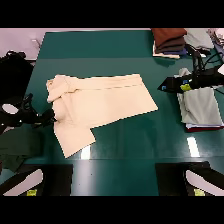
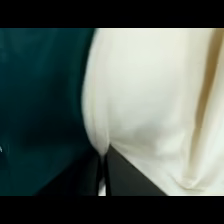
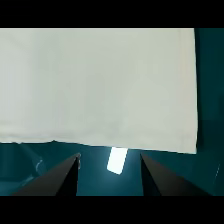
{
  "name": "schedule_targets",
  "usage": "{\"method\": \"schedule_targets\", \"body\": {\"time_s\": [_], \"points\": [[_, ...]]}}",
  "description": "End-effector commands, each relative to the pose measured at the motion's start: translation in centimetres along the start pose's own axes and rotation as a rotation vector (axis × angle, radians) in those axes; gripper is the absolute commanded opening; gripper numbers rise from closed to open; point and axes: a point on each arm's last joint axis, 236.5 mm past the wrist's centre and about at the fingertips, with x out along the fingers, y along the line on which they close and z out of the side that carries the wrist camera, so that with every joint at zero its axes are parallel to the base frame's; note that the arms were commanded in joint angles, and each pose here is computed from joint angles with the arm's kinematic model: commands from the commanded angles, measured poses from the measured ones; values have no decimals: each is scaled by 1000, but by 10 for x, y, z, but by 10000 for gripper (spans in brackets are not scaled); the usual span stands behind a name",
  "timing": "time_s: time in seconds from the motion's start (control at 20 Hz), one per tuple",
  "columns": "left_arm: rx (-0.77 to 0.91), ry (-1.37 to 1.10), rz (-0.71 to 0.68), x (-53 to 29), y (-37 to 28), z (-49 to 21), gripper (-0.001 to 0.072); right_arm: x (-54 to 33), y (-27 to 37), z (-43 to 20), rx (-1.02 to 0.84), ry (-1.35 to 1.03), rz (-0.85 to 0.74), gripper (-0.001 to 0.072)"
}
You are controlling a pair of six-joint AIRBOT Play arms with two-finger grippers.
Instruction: Fold the shirts.
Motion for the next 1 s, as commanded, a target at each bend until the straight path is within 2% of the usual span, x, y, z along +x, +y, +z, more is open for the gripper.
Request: {"method": "schedule_targets", "body": {"time_s": [0.0,0.15,0.25,0.4,0.5,0.7,0.8,0.95], "points": [[42,-2,-32,-13,-20,11,27,3,-26,-8,69,56,-17,435],[137,-2,-57,-32,-37,22,26,29,-65,-33,194,180,-25,441],[154,-22,-63,-39,-43,30,26,57,-88,-60,283,263,-26,492],[157,-32,-64,-42,-44,34,26,103,-114,-100,416,341,-25,491],[157,-32,-64,-42,-44,34,27,128,-114,-102,509,318,19,489],[156,-41,-63,-42,-44,36,26,156,-100,-73,508,203,74,470],[155,-47,-64,-42,-44,37,26,162,-94,-57,457,156,57,401],[151,-67,-74,-45,-48,40,25,161,-78,-34,365,118,71,70]]}}
